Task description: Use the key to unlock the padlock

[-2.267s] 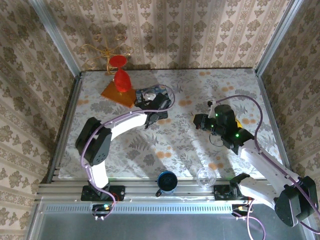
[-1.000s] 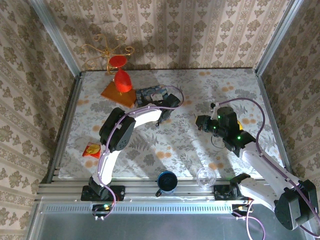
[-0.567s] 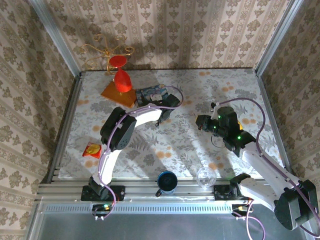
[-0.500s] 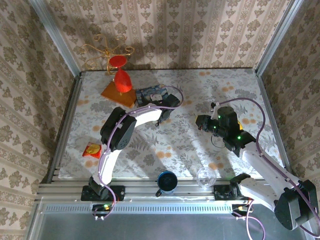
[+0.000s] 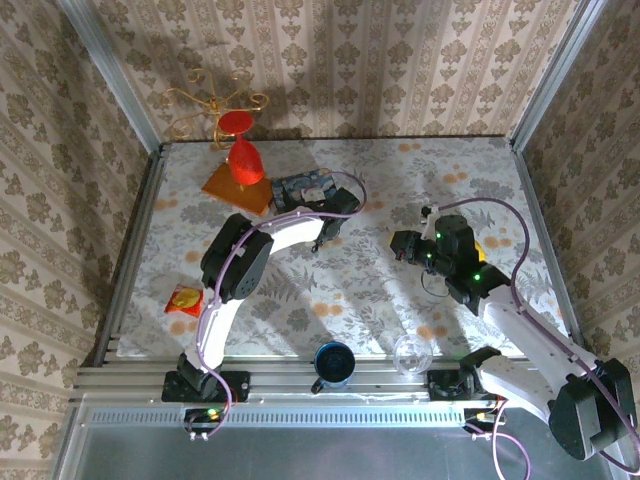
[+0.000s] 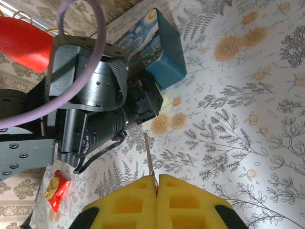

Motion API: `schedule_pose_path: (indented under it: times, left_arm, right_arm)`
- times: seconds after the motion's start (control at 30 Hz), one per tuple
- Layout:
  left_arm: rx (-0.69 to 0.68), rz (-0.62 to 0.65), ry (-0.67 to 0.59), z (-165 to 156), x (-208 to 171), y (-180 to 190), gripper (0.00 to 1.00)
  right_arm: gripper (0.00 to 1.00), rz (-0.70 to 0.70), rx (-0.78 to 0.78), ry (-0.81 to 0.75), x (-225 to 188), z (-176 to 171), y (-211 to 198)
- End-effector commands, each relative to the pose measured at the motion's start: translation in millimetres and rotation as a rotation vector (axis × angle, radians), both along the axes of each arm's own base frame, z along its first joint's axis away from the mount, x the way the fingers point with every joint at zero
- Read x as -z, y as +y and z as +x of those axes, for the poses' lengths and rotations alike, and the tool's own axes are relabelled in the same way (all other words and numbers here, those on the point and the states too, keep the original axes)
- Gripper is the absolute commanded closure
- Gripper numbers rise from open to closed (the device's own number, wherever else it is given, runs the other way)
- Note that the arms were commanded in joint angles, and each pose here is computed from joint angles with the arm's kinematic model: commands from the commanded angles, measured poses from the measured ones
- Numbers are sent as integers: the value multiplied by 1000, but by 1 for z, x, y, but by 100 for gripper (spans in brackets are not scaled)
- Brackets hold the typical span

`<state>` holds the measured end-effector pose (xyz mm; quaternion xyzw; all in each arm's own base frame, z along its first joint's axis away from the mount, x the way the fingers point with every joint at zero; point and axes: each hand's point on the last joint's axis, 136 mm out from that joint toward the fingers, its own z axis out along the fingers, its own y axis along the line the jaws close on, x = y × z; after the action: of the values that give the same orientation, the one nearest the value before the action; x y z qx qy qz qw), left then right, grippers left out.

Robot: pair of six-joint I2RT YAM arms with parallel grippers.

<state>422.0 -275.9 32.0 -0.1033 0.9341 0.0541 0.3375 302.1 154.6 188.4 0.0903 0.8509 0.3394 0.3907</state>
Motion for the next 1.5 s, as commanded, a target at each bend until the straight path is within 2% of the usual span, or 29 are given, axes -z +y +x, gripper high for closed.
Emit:
schedule_pose_path:
  times: [0.0,0.13,0.43,0.67,0.93,1.47]
  left_arm:
    - [-9,-88,37,-4,-5,-2,80]
    - [-41,-172,66,-14,-8,-5,84]
    - [-79,-387,156,-34,-18,-23,88]
    - [-87,-588,180,-39,-28,-44,87]
    - [-79,-657,180,-39,-36,-53,87]
    - [-76,-712,191,-40,-40,-54,88]
  right_arm:
    - [100,38,-8,22,11,0,4]
    - [100,75,-22,50,30,2,12]
    - [100,48,-97,102,66,4,41]
    - [100,45,-151,136,91,9,61]
    - [100,54,-229,174,120,16,84]
    - [100,50,-260,113,136,48,103]
